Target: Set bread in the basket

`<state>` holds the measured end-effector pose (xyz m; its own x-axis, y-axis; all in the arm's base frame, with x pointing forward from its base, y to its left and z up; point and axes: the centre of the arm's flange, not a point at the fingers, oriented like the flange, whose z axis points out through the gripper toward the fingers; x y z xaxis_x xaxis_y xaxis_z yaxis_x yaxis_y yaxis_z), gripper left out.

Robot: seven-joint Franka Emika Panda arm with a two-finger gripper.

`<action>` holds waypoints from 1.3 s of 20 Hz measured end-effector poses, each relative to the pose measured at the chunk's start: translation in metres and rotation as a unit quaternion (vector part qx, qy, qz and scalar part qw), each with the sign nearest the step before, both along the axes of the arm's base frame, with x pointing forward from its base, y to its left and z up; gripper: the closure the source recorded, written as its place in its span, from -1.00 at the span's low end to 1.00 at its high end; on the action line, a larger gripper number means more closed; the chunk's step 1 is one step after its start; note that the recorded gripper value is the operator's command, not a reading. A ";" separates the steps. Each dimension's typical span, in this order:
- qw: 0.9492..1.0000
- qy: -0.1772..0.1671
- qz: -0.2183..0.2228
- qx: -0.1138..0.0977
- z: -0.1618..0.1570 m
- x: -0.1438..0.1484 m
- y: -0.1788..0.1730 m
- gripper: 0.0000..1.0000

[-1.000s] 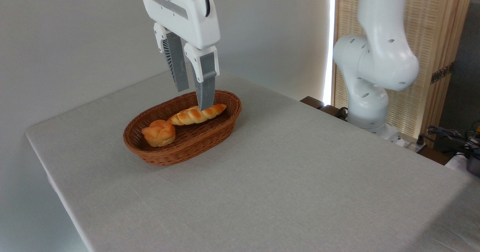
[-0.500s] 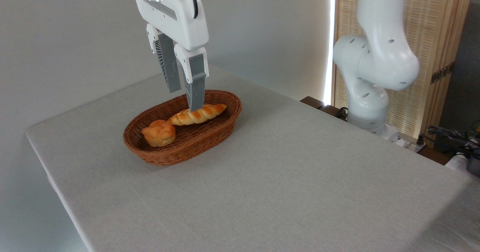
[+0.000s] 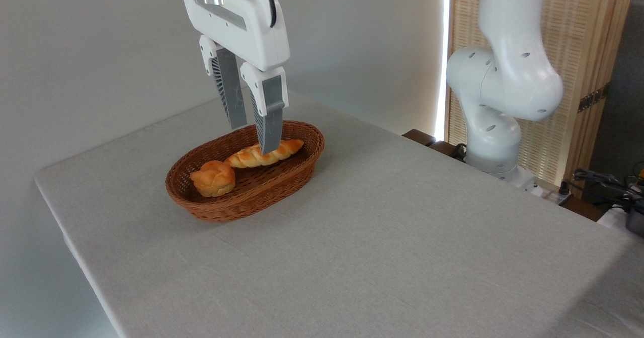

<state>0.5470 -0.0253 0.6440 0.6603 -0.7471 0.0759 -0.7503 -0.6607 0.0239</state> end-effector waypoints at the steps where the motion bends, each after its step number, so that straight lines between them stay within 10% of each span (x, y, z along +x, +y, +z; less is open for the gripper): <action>1: 1.000 0.001 0.001 0.000 -0.001 0.000 0.001 -1.00; 26: 1.000 0.005 0.009 0.001 -0.006 0.002 0.009 -1.00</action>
<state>0.5492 -0.0159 0.6384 0.6744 -0.7353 0.0673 -0.7380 -0.6741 0.0304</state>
